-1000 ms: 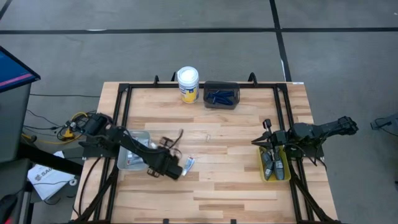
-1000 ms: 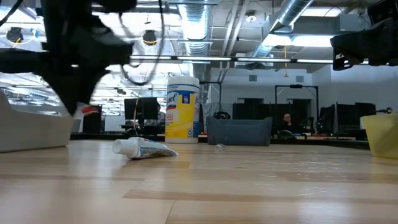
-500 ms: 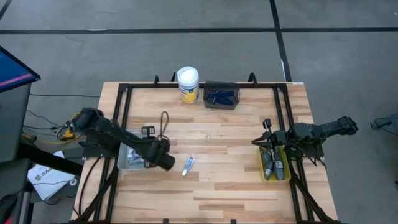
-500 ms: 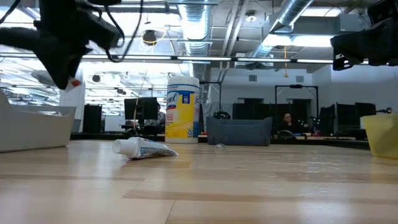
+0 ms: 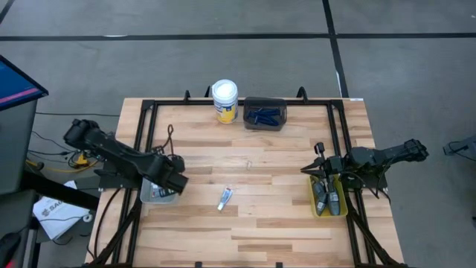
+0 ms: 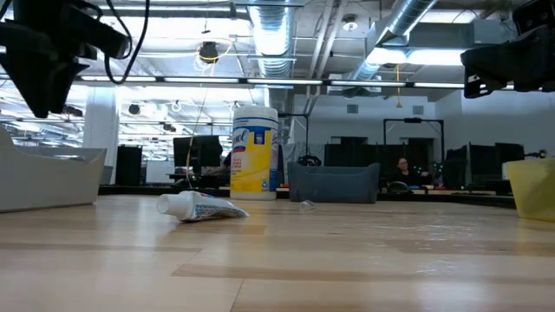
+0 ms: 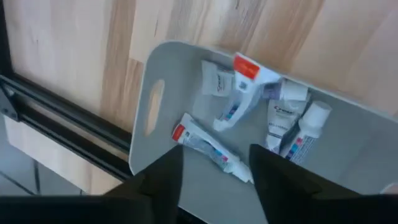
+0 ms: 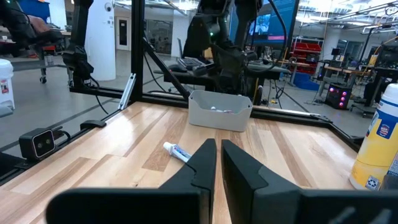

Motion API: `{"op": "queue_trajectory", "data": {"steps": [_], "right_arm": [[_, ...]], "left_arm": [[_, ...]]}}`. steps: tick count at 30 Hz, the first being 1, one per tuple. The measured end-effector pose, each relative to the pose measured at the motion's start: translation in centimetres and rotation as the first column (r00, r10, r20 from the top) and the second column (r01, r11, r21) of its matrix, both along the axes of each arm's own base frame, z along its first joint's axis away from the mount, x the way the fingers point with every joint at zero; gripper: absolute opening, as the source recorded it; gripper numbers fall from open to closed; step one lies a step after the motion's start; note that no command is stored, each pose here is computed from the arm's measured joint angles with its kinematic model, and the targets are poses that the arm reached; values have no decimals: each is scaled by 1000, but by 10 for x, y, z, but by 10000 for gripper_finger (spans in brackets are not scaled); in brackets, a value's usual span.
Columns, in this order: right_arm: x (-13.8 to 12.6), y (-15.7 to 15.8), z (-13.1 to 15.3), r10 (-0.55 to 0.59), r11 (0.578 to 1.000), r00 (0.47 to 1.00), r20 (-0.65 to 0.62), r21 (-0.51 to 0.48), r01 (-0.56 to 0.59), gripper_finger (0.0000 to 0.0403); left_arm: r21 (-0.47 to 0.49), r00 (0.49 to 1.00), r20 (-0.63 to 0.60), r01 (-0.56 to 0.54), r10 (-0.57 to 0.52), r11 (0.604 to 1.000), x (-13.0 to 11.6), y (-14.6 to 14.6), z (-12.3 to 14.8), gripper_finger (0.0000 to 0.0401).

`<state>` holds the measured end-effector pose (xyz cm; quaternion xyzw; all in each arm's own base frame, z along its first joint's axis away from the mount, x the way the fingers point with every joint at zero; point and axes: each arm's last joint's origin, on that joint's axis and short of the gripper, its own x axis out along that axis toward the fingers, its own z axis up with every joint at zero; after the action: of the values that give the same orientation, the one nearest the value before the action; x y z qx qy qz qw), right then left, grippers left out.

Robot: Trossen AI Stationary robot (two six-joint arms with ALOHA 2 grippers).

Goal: Pick & Place Travel size toiletries
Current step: Put the white toothpaste into the gray bin

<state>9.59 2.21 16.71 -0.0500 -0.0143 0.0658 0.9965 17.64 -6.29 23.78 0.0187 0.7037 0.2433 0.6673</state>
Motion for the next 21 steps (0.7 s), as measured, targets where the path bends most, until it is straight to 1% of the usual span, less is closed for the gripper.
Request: {"op": "queue_trajectory", "data": {"steps": [2,3,5,6,8,11,13,14,16,21], "right_arm": [[0,0,0,0,1000,1000,0,0,0,17],[0,0,0,0,1000,1000,0,0,0,17],[0,0,0,0,1000,1000,0,0,0,17],[0,0,0,0,1000,1000,0,0,0,17],[0,0,0,1,1000,1000,0,0,-1,17],[0,0,0,0,1000,1000,0,0,0,17],[0,0,0,0,1000,1000,0,0,0,17],[0,0,0,0,1000,1000,0,0,0,17],[0,0,0,0,1000,1000,0,0,0,17],[0,0,0,1,1000,1000,0,0,-1,17]], "left_arm": [[-13,999,40,-15,16,1000,1,0,1,202],[-29,996,82,-21,23,999,4,-2,1,215],[-73,979,201,-18,33,997,14,-6,0,237],[-94,960,277,-6,32,996,21,-8,1,246],[-124,899,437,20,37,992,37,-13,3,259],[-127,767,641,87,15,988,63,-23,8,266],[-110,693,721,123,-6,986,79,-29,8,265],[-100,670,742,137,-18,986,85,-31,6,264],[-91,655,755,149,-30,985,96,-36,-3,262],[-63,713,697,160,-71,985,111,-49,-38,263]]}}
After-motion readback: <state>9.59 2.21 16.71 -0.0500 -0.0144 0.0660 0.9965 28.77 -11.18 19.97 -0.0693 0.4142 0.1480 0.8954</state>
